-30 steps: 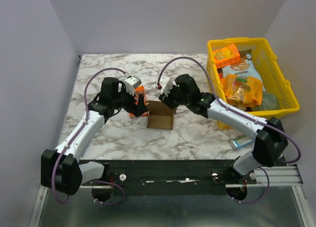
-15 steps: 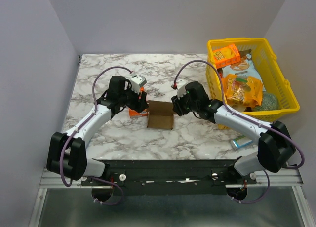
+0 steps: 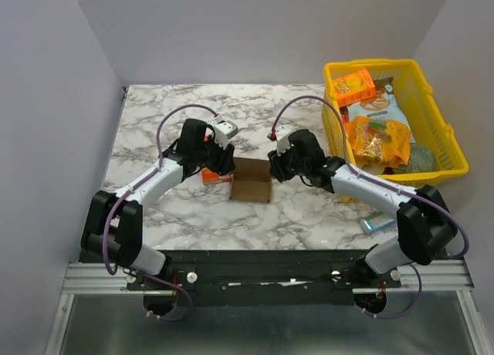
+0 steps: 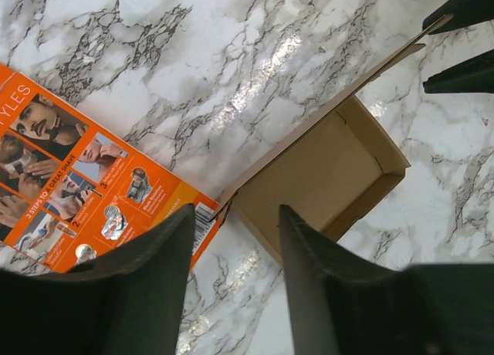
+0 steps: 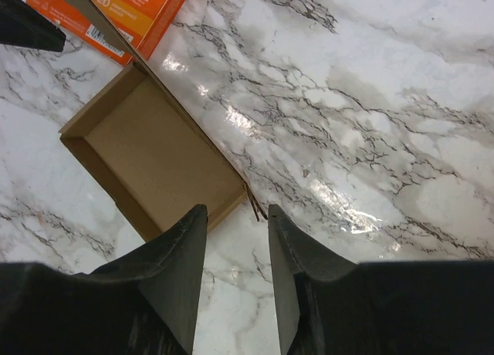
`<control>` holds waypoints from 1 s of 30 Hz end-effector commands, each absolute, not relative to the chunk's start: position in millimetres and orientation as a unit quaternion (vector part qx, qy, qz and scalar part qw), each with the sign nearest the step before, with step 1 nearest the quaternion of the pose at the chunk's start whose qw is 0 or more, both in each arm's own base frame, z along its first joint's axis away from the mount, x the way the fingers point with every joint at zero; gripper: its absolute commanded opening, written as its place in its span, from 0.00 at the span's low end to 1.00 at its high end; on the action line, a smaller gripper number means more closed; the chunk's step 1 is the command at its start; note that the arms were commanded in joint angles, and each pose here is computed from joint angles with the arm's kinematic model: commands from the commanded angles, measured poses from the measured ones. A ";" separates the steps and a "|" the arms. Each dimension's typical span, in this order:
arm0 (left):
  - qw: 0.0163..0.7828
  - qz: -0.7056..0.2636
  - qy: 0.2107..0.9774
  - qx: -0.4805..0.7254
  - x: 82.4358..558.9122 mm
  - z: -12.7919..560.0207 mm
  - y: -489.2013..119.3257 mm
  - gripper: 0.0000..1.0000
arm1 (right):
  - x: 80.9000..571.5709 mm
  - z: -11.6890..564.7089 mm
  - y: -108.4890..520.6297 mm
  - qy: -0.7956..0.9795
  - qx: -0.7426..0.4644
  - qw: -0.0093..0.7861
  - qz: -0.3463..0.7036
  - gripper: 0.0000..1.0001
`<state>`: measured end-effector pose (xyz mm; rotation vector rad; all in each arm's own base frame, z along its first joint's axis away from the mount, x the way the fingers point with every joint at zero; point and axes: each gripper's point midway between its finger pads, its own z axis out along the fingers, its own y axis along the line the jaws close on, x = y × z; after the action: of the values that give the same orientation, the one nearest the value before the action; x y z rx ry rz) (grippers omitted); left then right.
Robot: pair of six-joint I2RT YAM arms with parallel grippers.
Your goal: Fold the paper box
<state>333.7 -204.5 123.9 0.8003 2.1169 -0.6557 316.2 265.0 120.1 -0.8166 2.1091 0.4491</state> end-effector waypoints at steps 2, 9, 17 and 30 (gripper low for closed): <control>0.394 -0.244 0.825 0.322 342.3 128.9 -208.5 0.47 | 324.5 117.4 267.1 0.832 -0.326 0.415 0.174 0.42; 0.377 -0.215 0.838 0.331 339.6 116.9 -208.6 0.34 | 326.3 109.1 268.9 0.834 -0.331 0.407 0.171 0.36; 0.368 -0.193 0.844 0.338 337.0 110.1 -209.0 0.24 | 325.3 104.5 266.5 0.835 -0.335 0.405 0.166 0.26; 0.379 -0.239 0.817 0.363 321.4 116.3 -239.5 0.14 | 326.3 105.2 267.8 0.831 -0.342 0.406 0.165 0.09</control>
<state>325.0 -220.4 106.1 0.8930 2.1598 -0.5495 321.8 266.3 105.1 -0.8582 2.1135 0.4223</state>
